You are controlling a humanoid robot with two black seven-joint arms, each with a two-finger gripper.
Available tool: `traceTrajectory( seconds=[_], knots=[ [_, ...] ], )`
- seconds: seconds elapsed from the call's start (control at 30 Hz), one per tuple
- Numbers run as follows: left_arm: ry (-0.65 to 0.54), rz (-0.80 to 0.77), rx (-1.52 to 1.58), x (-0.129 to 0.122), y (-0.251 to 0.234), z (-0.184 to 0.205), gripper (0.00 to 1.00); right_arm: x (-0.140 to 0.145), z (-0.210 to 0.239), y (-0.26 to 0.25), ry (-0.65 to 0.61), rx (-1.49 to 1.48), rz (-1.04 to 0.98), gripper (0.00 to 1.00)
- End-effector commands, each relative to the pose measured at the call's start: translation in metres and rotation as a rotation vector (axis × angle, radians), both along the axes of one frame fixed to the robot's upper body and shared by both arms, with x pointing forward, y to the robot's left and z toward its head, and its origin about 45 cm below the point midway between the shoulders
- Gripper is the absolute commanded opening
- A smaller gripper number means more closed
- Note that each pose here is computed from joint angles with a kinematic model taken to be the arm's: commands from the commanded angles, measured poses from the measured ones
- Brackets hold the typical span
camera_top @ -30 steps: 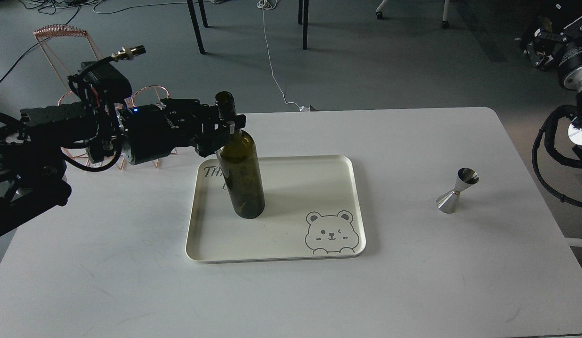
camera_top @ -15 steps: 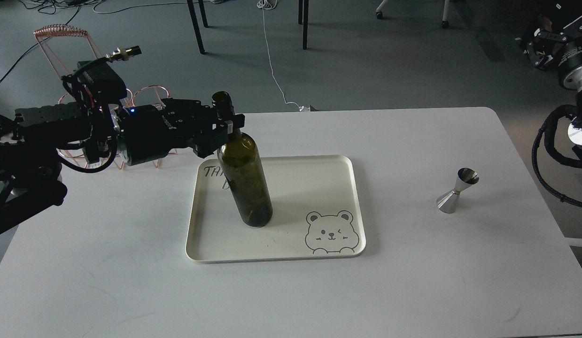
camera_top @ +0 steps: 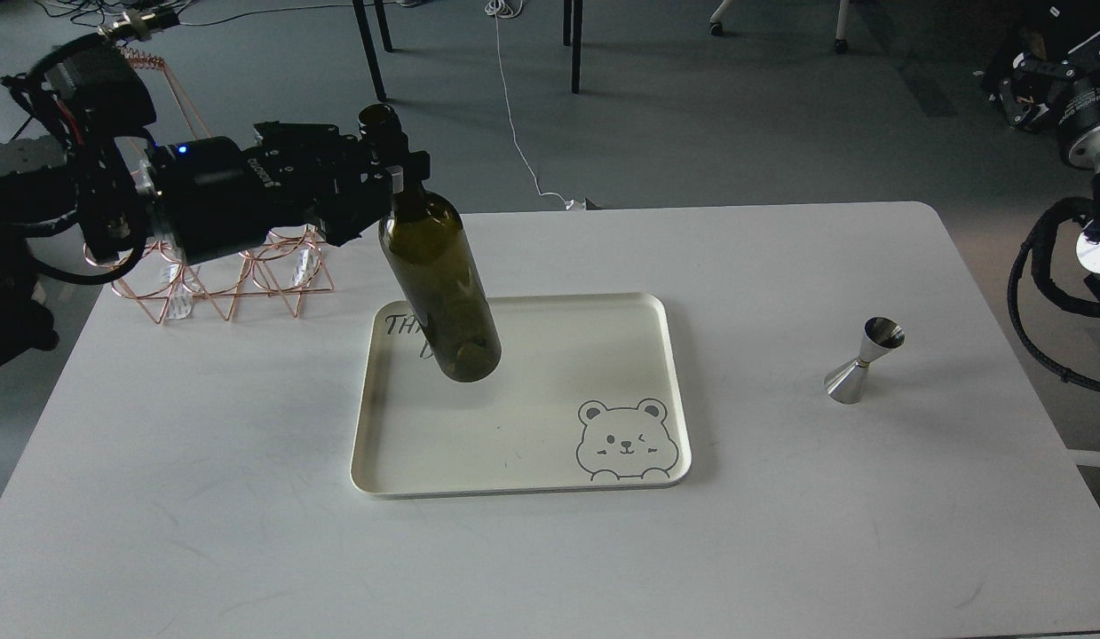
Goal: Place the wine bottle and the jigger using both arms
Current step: 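Lift the wine bottle and carry it toward the copper rack, then lower the bottle into a slot of the copper rack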
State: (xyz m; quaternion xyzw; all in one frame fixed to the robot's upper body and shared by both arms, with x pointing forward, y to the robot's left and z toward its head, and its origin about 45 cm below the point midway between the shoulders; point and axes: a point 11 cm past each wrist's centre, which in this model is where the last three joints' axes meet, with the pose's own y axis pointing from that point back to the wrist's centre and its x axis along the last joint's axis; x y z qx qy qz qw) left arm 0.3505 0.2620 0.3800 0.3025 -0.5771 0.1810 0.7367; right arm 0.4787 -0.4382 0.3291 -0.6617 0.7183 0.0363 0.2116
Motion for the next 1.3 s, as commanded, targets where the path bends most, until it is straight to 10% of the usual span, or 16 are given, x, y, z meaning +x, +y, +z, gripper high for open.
traceTrajectory(
  seconds=[0.0,1.27],
  knots=[
    [0.0,0.067,-0.03,0.001,0.025,0.02,0.12,0.0,0.0,0.001,0.0,0.0,0.002,0.97],
    [-0.084,0.508,-0.07,0.084,0.15,0.047,0.12,0.001,0.001,0.001,-0.002,0.0,0.001,0.97]
  ],
)
